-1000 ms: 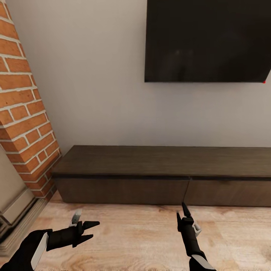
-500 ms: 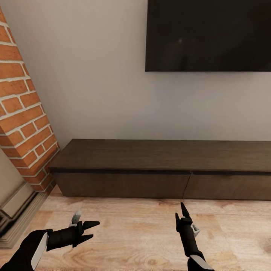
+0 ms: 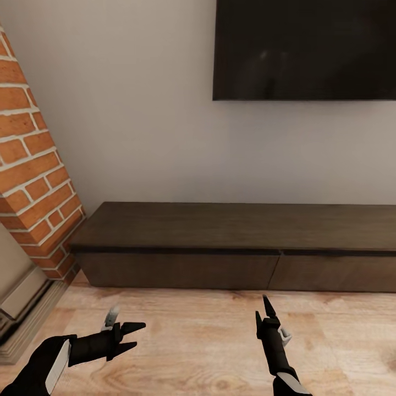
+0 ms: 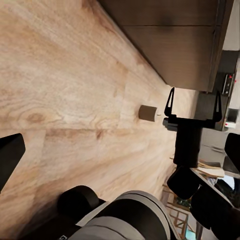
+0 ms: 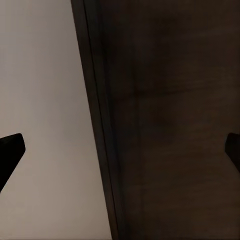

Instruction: Place each of the two pumpkins and all three candles from the living room inside a cabinet in the living room (use any cabinet), then make sure every cabinet is closed, and position the cauldron so it is next to a table in the living room.

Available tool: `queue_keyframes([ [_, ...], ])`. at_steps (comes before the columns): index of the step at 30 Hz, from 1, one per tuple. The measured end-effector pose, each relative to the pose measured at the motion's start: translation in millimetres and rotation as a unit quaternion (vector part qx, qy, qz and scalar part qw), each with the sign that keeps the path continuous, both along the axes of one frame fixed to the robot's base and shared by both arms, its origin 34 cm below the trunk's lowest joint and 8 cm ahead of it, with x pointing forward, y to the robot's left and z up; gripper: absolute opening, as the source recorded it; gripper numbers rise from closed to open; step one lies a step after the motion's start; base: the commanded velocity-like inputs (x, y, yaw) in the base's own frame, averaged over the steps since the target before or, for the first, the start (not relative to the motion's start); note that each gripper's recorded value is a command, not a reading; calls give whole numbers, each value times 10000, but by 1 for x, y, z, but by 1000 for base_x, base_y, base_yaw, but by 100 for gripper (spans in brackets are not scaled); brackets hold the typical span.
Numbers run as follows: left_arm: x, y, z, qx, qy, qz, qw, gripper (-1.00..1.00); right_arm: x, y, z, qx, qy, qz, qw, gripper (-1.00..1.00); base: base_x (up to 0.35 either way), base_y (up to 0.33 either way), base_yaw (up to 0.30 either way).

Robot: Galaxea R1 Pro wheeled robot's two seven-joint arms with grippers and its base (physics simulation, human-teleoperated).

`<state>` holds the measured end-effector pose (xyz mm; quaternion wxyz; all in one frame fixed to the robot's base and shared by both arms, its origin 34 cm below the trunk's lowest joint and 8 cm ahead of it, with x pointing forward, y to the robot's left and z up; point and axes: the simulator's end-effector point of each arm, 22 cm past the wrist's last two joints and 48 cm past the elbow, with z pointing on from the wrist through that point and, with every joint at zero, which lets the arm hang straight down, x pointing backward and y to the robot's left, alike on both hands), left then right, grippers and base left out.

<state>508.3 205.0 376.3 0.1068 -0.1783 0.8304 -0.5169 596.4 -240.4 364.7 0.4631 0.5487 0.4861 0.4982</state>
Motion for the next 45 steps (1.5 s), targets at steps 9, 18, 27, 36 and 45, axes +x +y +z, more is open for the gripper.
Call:
queue_keyframes([
  [9,0,-1,0,-11,-2,-4,10000,100,0,0,0,-2,1,-5,10000,100,317,0,0],
  [18,0,-1,0,-10,-3,-10,10000,100,0,-2,0,-1,-1,-15,10000,100,263,0,0],
  [27,0,-1,0,-11,-1,-9,10000,100,0,-1,0,-14,-3,0,10000,100,104,0,0],
  [36,0,-1,0,-10,-1,-10,10000,100,0,0,0,-13,-3,8,10000,100,141,0,0],
  [45,-1,-6,0,-58,19,-33,10000,100,0,1,-4,-11,85,21,10000,100,72,0,0],
])
